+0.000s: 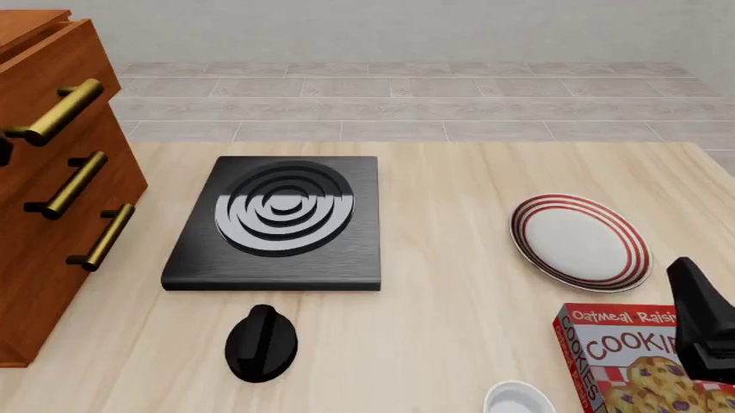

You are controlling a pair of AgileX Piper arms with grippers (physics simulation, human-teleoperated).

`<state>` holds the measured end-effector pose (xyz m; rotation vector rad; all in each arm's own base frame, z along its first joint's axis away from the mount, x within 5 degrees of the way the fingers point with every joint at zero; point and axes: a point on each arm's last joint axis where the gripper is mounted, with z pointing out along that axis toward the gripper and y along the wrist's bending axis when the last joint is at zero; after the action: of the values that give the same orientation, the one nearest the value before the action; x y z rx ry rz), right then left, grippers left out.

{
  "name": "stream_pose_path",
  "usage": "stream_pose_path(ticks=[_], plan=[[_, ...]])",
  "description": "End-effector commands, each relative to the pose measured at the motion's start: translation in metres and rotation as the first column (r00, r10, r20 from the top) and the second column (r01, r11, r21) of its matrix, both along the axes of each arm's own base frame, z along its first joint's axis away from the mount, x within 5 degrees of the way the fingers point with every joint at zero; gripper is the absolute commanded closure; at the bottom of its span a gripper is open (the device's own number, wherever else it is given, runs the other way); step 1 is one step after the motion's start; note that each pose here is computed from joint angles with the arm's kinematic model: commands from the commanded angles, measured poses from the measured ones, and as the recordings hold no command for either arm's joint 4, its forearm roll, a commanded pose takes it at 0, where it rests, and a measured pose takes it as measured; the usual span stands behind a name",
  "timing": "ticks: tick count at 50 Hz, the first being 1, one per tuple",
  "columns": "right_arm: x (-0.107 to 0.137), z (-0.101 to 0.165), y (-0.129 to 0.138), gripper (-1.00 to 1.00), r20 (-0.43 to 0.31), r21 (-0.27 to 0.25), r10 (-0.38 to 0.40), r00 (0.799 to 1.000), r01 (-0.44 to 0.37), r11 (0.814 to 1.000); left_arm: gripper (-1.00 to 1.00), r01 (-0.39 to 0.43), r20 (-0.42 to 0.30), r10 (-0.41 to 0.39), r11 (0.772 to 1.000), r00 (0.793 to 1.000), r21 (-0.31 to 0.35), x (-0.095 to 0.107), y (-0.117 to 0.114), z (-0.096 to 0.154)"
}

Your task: Pick the akita bowl in the top layer of the wooden cabinet and place it on the plate.

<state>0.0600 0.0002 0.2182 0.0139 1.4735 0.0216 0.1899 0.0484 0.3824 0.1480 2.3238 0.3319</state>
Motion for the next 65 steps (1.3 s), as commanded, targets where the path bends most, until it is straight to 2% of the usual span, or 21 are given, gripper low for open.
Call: stream_pose_path(ticks=[1,18,28,65], plan=[[0.001,0.000,0.000,-1.00,0.000,0.001,0.000,1.000,0.000,1.000,-1.00,0.017,-0.057,-0.020,0.998,0.998,-0.057,0.004,-0.008,-0.015],[0.000,0.000,0.000,-1.00,0.002,0.004,-0.002,1.000,0.002,1.000,-1.00,0.065,-0.051,-0.071,0.992,0.996,-0.107,0.003,-0.028,-0.007],[-0.002,0.000,0.000,-1.00,0.005,0.006,-0.003,1.000,0.003,1.000,-1.00,0.091,-0.057,-0.099,0.988,0.993,-0.127,0.005,-0.037,-0.011],[-0.003,0.001,0.000,-1.00,0.010,0.009,-0.005,1.000,0.005,1.000,-1.00,0.174,-0.056,-0.187,0.968,0.981,-0.181,0.009,-0.066,-0.009]])
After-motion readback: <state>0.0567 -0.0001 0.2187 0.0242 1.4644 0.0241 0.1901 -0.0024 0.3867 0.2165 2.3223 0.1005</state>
